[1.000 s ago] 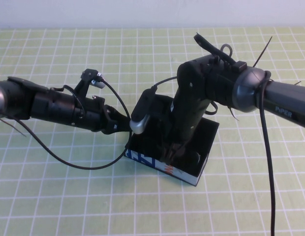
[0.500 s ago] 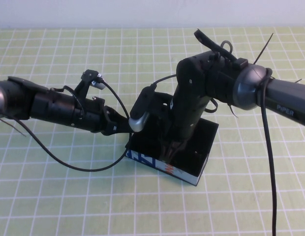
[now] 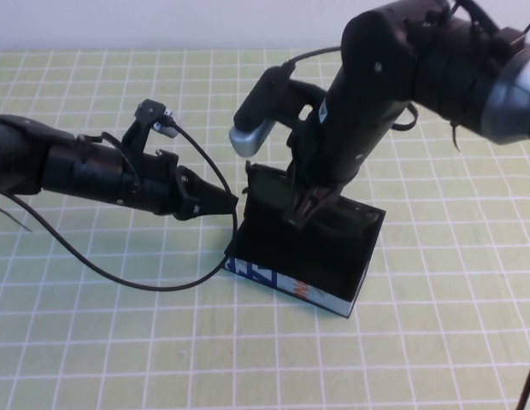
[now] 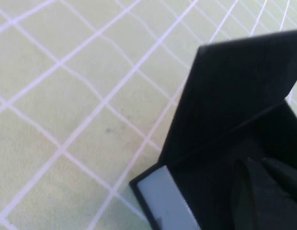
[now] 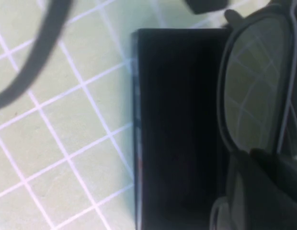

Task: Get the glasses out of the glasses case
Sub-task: Pick up the glasses from the glasses case, then place the glasses on the table

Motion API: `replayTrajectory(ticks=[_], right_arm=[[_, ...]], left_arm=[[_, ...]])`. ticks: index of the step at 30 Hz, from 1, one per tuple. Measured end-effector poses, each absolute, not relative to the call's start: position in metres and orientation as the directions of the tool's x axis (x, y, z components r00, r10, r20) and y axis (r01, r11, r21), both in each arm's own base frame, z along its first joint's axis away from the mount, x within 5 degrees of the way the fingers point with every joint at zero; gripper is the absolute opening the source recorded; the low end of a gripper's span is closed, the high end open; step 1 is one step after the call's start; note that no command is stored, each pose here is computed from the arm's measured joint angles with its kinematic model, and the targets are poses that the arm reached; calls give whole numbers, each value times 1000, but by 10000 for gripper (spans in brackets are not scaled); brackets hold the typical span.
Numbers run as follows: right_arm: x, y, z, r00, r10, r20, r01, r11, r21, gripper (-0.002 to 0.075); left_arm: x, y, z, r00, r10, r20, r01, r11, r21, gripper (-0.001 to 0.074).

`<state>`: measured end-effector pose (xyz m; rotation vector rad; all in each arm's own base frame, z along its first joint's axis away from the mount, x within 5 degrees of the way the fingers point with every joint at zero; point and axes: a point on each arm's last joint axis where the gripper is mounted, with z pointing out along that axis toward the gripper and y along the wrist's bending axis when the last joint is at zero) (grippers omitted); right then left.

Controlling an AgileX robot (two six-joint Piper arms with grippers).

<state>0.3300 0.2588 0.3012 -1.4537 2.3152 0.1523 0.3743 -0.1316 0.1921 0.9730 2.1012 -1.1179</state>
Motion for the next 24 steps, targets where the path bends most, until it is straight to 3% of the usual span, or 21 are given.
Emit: replayTrajectory(ticks=[5, 12, 17, 24], right_arm=[[329, 231, 333, -525, -733, -431, -766, 629, -137, 15], [356, 145, 334, -820, -434, -374, -476, 879, 24, 15], [338, 107, 314, -900, -276, -339, -333, 935, 123, 15], [287, 102, 272, -952, -68, -300, -159, 944, 290, 15]], left_arm=[[371, -131, 206, -563, 327, -759, 812, 389, -435, -4], [365, -130, 226, -551, 328, -767, 817, 399, -416, -4], [359, -127, 241, -526, 349, -776, 830, 410, -378, -4], [358, -127, 243, -528, 356, -771, 828, 416, -375, -4]])
